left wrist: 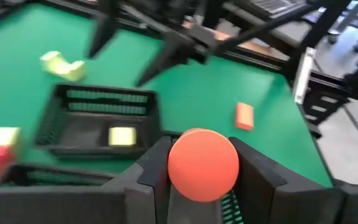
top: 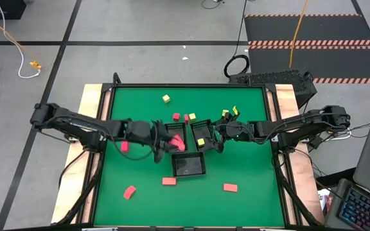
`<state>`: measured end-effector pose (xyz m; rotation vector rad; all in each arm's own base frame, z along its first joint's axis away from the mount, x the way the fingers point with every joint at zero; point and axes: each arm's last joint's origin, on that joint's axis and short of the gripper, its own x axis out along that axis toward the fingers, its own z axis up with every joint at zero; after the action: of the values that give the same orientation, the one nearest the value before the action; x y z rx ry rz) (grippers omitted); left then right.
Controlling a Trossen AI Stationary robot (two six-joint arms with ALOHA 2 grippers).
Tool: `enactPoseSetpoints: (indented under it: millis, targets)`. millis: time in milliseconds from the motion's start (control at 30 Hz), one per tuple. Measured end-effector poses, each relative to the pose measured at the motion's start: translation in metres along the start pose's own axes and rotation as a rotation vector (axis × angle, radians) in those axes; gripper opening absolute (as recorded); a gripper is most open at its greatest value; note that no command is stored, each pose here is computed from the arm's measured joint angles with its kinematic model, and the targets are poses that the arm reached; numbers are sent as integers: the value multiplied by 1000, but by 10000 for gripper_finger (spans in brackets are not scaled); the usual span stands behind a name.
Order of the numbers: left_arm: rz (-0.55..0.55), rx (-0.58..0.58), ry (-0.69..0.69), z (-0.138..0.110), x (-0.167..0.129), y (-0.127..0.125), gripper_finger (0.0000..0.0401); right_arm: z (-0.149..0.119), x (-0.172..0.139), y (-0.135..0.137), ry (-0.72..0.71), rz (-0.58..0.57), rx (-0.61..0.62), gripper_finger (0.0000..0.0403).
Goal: Sort & place blocks by color
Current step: Put the orange block into the bottom black bin
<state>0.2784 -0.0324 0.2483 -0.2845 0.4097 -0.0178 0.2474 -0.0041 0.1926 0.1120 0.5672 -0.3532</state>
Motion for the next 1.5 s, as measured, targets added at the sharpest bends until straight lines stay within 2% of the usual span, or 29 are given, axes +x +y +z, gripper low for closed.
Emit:
enactPoseSetpoints:
  millis: [167, 300, 500, 567, 667, 767, 867, 1067, 1233, 1433, 1500]
  targets:
    - [-13, 2, 68, -24, 27, -13, 128, 0, 0, 0, 2, 0, 11, 339]
    - [-41, 8, 64, -35, 42, -20, 128, -2, 0, 0, 17, 2, 20, 339]
    - [-24, -3, 112, -48, 53, -18, 131, -2, 0, 0, 17, 3, 21, 339]
    - [-17, -5, 118, -49, 55, -16, 175, -2, 0, 0, 18, 4, 21, 339]
    - [-12, -7, 117, -49, 56, -14, 273, -2, 0, 0, 18, 4, 21, 339]
    - [-7, -9, 117, -48, 56, -13, 353, -2, 0, 0, 18, 4, 21, 339]
    - [-15, -10, 120, -48, 56, -13, 389, -2, 0, 0, 18, 4, 20, 339]
    - [-98, -71, 214, -44, 36, -20, 347, -2, 0, 0, 17, 4, 13, 339]
    - [-104, -76, 351, -57, 16, -41, 312, -1, 0, 0, 16, 4, 10, 339]
    - [-53, 51, 420, -89, 12, -73, 299, -1, 0, 0, 6, 6, -14, 339]
    - [-37, 90, 384, -94, 13, -82, 302, 0, 0, 0, 1, 7, -16, 339]
